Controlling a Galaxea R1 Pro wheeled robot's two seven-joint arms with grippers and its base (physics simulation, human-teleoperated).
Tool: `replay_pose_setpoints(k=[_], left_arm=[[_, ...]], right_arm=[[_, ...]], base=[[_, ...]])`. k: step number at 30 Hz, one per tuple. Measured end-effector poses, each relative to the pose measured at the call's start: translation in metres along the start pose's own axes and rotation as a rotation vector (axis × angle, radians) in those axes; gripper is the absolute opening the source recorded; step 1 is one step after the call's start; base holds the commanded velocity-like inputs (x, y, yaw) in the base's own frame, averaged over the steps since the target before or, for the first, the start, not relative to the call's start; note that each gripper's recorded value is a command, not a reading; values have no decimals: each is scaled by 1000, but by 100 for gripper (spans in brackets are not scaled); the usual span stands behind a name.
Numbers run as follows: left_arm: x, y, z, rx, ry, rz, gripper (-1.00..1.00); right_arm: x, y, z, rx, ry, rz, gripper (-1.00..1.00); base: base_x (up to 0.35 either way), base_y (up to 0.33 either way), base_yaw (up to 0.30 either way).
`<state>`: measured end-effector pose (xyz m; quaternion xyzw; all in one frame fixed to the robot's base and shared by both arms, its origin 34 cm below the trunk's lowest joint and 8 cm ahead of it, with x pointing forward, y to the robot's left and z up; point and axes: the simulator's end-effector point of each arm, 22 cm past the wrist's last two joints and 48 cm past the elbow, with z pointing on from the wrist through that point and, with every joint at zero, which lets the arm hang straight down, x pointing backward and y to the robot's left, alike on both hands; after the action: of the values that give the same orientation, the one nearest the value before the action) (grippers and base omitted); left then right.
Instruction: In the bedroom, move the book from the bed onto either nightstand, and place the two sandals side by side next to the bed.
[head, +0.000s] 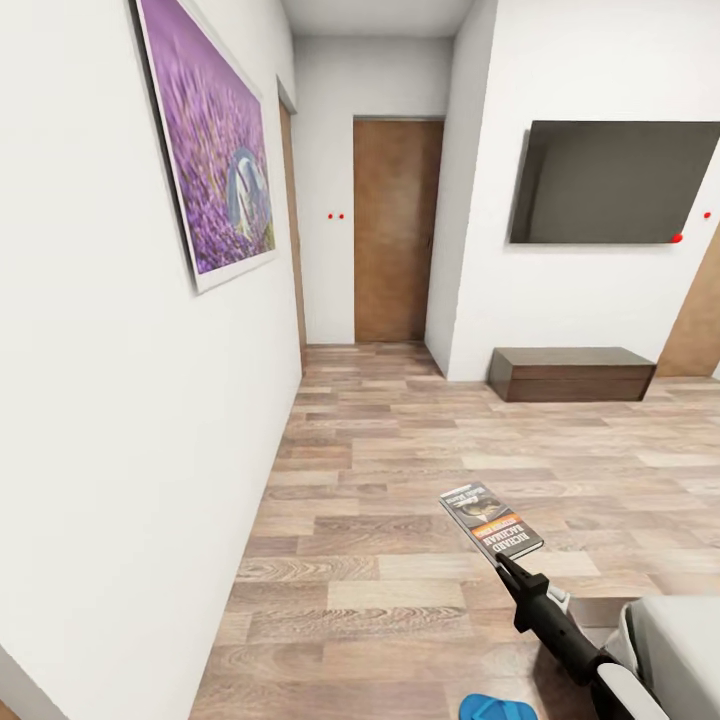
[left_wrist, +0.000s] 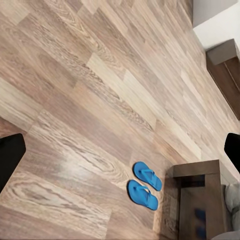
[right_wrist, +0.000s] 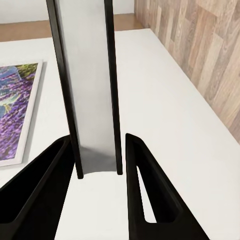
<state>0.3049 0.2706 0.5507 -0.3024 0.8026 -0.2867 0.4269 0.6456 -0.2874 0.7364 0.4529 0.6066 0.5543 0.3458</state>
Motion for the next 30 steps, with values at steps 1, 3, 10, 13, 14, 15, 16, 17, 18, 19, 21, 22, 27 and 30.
replay_pose_setpoints(k=[1,3,10,13,14,15,16,17,18,19,21,22,27,30], left_arm=[[0,0,0,0,0,0,100],[0,0,0,0,0,0,100],[1,-1,0,2,1,0,100],[1,-1,0,3,2,0,100],[1,-1,0,3,2,0,100],[1,-1,0,4,2,-1,100],[1,-1,0,4,2,-1,100],[1,-1,0,4,2,0,100],[1,-2,0,5,2,0,100],[1,-1,0,5,2,1,100],[1,-1,0,4,2,1,100],[1,-2,0,4,2,1,100],[2,-2,0,4,3,2,100],[2,-2,0,3,3,2,100]], right_arm=[[0,0,0,0,0,0,-100],[0,0,0,0,0,0,-100],[0,0,0,-1,2,2,-100],[0,0,0,0,3,2,-100],[1,0,0,0,3,1,-100],[1,0,0,0,4,1,-100],[1,0,0,0,4,1,-100],[1,0,0,0,4,1,-100],[1,0,0,0,3,2,-100],[1,0,0,0,4,1,-100],[1,0,0,0,3,1,-100],[1,0,0,0,3,1,-100],[1,0,0,0,4,2,-100],[2,0,1,0,5,2,-100]], base=[[149,0,0],[139,0,0],[71,0,0],[18,0,0],[9,0,0],[7,0,0],[6,0,0],[4,0,0],[2,0,0],[1,0,0],[1,0,0],[0,0,0],[0,0,0],[0,0,0]])
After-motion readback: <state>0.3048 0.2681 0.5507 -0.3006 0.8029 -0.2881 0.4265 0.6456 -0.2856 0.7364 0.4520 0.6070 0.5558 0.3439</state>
